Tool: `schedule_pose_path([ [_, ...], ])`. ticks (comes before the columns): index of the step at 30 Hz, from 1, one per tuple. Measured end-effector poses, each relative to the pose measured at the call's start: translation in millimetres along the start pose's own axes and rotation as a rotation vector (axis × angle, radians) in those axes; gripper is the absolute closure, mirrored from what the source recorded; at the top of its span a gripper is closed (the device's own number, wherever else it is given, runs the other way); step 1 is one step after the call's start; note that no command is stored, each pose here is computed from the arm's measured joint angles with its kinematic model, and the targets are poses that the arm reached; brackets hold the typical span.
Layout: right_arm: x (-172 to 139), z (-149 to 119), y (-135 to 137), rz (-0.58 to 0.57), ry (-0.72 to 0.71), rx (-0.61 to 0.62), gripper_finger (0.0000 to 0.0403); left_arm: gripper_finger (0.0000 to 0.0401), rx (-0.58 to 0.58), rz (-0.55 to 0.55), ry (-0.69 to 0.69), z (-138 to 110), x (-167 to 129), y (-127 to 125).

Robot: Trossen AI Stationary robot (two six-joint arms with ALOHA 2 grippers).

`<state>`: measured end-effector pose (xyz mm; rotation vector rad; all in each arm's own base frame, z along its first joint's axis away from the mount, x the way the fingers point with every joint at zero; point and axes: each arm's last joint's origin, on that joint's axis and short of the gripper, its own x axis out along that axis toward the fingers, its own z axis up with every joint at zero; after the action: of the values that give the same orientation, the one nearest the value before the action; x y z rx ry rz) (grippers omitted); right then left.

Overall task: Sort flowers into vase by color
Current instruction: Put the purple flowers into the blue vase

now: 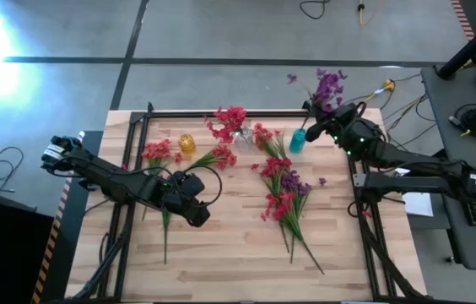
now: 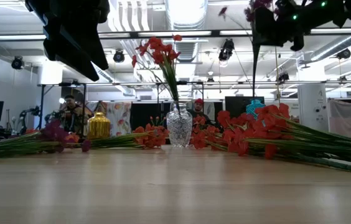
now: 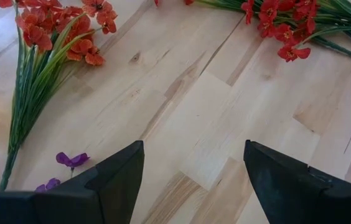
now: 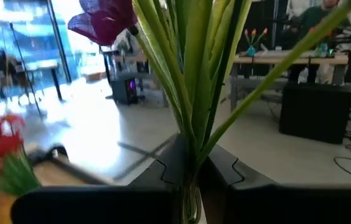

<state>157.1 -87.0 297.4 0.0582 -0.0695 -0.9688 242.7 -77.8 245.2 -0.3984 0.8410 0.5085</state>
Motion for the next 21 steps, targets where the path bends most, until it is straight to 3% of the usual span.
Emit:
schedule_pose_path([
  [15, -0.4, -7.2, -0.7, -0.007, 0.085, -0.022, 0.0379, 0.0139, 0.0, 0.0, -0.001, 0.0, 0.0, 0.0],
  [21, -0.6, -8.4, -1.0, -0.009, 0.096, -0.014, 0.0343, 0.0139, -0.011, 0.0, 0.0, 0.0, 0.0, 0.0],
])
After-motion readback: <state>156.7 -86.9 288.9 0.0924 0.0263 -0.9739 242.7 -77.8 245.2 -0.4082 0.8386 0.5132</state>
